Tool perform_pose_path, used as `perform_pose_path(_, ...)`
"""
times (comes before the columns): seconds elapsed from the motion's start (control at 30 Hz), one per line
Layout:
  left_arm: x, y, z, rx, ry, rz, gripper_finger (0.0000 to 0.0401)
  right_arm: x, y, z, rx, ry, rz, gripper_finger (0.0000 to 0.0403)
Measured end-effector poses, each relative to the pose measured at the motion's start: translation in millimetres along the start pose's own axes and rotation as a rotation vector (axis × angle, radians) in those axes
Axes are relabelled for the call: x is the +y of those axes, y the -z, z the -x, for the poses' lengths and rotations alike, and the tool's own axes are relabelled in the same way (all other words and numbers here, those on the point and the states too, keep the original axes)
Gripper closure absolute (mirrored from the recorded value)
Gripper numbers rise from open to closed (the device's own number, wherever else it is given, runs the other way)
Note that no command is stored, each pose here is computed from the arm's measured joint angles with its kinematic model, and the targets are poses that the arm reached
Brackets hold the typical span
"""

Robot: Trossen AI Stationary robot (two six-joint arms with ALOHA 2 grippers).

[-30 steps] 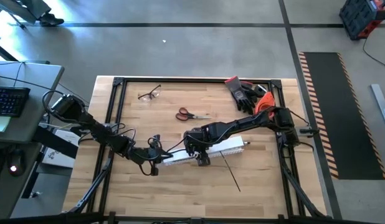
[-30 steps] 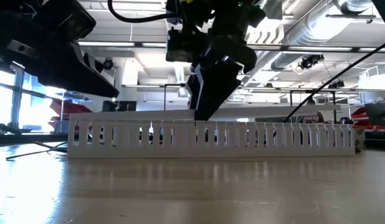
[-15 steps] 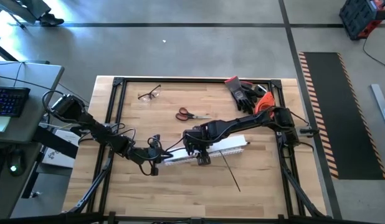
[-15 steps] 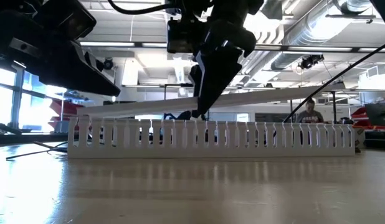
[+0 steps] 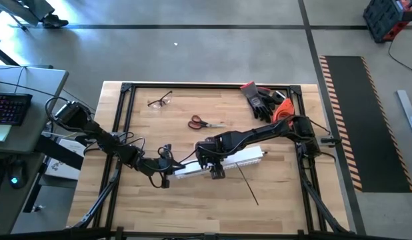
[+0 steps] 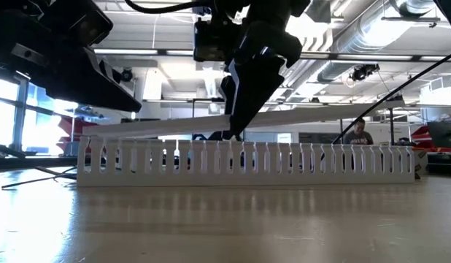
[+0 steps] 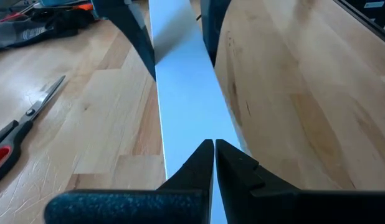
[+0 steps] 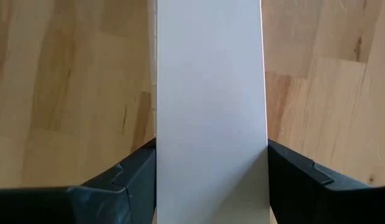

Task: Ziptie cables
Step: Close the white cable duct lid

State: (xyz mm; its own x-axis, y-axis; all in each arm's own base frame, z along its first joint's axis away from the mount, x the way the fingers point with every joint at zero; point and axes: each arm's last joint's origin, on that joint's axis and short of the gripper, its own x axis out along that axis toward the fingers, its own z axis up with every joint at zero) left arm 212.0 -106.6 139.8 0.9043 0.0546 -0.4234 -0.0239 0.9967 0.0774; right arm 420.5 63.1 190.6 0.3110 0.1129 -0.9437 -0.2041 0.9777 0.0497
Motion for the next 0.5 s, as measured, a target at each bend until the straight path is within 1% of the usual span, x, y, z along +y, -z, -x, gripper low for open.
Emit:
perform_pose_path(0.13,0.0,-0.2,0.0,-0.002,-0.001,0.002,0.0401,2.8,-2.9,2.3,-0.017,-0.012,0.000,0.0185)
perform_pose_path(0.5,-0.7,-0.2,0.3,-0.003,0.003,0.008,0.0401,8.6,-0.5,-0.4,-0.004,0.008,-0.018,0.0185)
